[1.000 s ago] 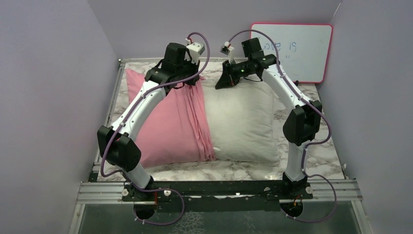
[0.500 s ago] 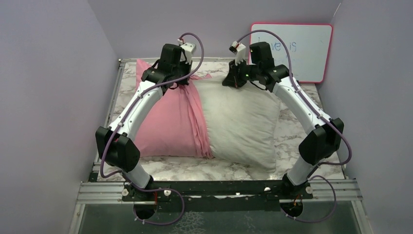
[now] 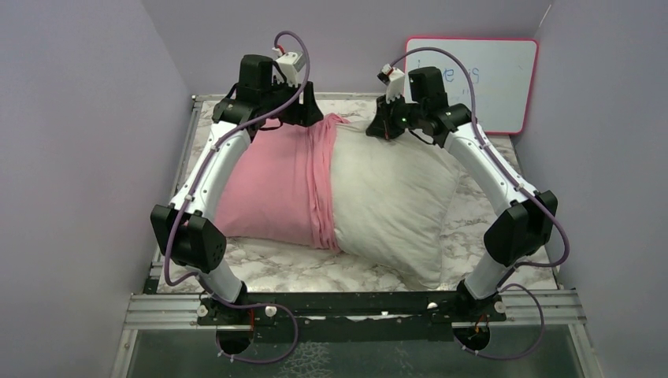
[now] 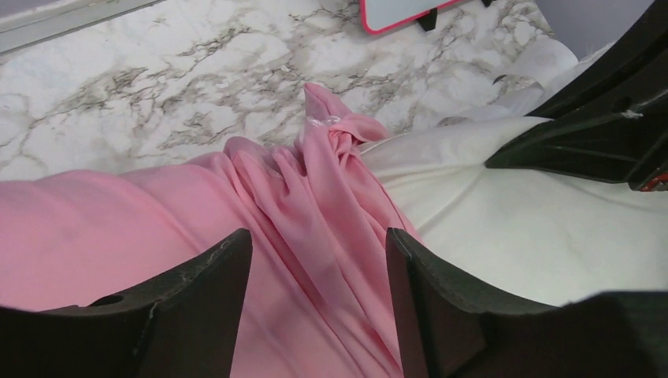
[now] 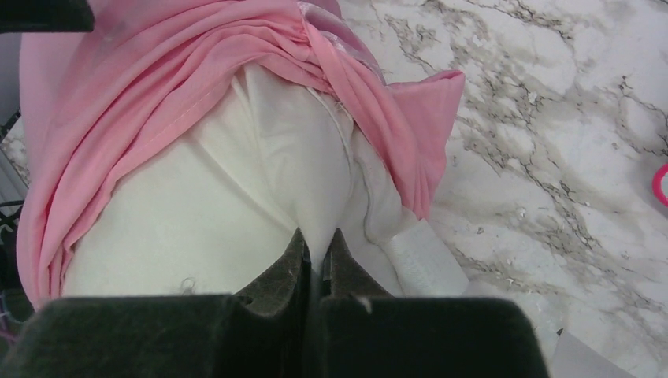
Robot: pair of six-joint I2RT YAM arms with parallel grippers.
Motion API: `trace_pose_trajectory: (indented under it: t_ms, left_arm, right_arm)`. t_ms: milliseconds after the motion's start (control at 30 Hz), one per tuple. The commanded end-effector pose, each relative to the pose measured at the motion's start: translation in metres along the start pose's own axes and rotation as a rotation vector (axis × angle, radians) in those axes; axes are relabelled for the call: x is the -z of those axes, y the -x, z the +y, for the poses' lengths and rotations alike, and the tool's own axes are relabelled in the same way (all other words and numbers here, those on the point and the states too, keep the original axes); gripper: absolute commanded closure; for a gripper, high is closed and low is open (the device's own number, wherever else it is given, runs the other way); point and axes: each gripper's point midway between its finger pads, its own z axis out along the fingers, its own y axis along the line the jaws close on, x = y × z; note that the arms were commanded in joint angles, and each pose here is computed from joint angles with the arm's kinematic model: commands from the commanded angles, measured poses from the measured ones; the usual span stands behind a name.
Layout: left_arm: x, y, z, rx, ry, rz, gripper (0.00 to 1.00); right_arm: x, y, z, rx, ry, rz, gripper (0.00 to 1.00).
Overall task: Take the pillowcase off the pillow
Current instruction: Remove the pillow from the pillowcase.
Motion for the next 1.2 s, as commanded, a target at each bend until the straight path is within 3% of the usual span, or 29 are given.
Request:
trace_pose_trajectory:
  t_ms: [0,167,433,700,767,800,1167]
  left_arm:
    - [-0.001,0.002,-0.014,0.002,-0.075,-0.003,0.31]
    - [-0.015,-0.014,-0.017,-0.01,-0.069,0.054,0.24]
    - [-0.05,-0.033,-0.011,-0.091,0.051,0.155,0.26]
    - [-0.038,-0.022,0.033,-0.102,0.349,0.124,0.65]
    - [-0.032,-0.017,0.043,-0.11,0.404,0.109,0.94]
    - [-0.03,-0.014,0.048,-0.111,0.426,0.104,1.0]
    - [0.03,-0.017,0.158,-0.085,0.893,0.133,1.0]
  right_arm:
    - [0.021,0.043,0.0,0.024,-0.037,-0.132,0.99]
    - [0.031,0.054,0.01,0.051,-0.007,-0.179,0.99]
    - [0.05,0.069,0.027,0.093,0.038,-0.249,0.99]
    - [0.051,0.058,0.007,0.07,-0.081,-0.229,0.99]
    - [0.05,0.054,0.003,0.065,-0.1,-0.217,1.0]
    - [0.049,0.053,0.002,0.062,-0.101,-0.212,1.0]
    - [0.059,0.048,-0.012,0.052,-0.199,-0.195,0.99]
